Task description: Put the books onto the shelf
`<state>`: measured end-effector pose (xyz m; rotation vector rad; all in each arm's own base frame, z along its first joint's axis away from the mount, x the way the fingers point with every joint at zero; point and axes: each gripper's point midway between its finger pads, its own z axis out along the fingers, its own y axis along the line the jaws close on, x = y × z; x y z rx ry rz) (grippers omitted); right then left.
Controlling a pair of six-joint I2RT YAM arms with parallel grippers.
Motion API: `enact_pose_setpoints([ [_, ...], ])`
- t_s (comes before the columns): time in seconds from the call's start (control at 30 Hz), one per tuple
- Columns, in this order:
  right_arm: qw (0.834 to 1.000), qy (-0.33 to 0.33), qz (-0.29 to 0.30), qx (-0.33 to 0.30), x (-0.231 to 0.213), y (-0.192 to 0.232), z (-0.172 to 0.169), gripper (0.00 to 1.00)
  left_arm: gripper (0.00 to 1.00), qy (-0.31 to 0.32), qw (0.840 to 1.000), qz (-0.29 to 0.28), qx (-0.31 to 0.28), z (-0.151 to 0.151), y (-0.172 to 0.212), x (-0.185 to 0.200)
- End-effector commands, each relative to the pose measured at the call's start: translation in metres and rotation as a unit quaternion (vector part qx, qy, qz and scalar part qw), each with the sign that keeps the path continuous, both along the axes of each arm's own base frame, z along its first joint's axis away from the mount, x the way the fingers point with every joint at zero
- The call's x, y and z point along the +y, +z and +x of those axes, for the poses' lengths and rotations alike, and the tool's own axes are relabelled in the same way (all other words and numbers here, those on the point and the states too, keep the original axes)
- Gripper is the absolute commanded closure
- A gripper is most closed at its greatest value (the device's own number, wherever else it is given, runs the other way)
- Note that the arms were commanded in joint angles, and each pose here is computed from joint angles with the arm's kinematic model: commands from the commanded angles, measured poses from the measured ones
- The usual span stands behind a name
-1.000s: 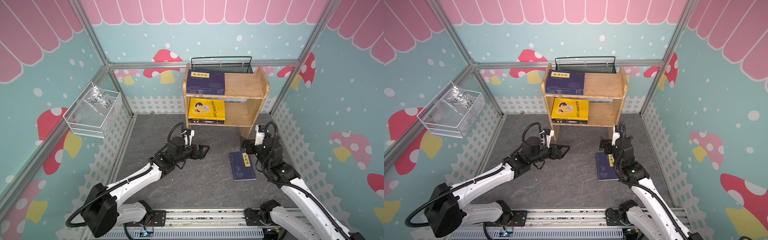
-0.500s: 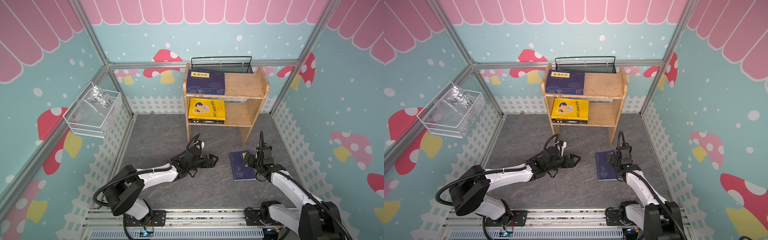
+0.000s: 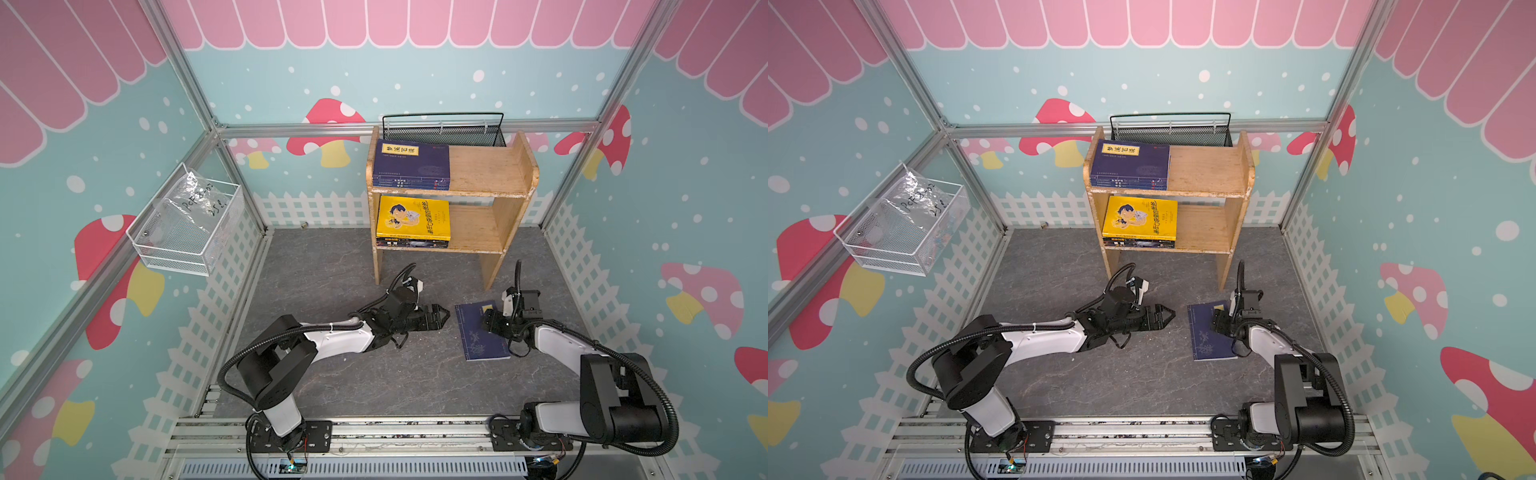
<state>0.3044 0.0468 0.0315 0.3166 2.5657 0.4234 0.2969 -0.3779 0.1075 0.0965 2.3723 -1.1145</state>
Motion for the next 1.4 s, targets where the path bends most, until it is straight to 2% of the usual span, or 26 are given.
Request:
enact_pose_setpoints([
  [0.0,0.998,0.026,0.057,-0.003,0.028,0.005,-0.009,0.24,0.0,0.017,1.0,-0.001,0.022,0.003,-0.009,-0.001],
  [0.27,0.994,0.06,0.085,0.017,0.087,-0.002,-0.021,0.31,0.0,0.054,0.996,0.017,0.074,0.002,-0.037,0.019],
  [0.5,0.991,0.073,0.107,0.023,0.11,-0.006,-0.027,0.38,0.01,0.112,0.981,0.11,0.114,-0.007,-0.059,0.058],
  [0.83,0.989,0.095,0.115,0.027,0.125,-0.01,-0.033,0.42,0.01,0.111,0.981,0.081,0.14,-0.007,-0.071,0.046],
  [0.97,0.985,0.11,0.131,0.033,0.141,-0.014,-0.037,0.47,0.01,0.098,0.983,0.047,0.149,-0.008,-0.071,0.033],
  [1.1,0.981,0.119,0.15,0.035,0.15,-0.019,-0.039,0.53,0.02,0.081,0.987,-0.029,0.137,-0.004,-0.052,0.017],
  [1.23,0.978,0.13,0.157,0.031,0.155,-0.024,-0.037,0.58,0.04,0.071,0.983,-0.137,0.1,0.004,-0.001,0.012],
  [1.37,0.973,0.15,0.171,0.032,0.165,-0.026,-0.033,0.64,0.04,0.052,0.977,-0.2,0.053,0.006,0.047,0.009],
])
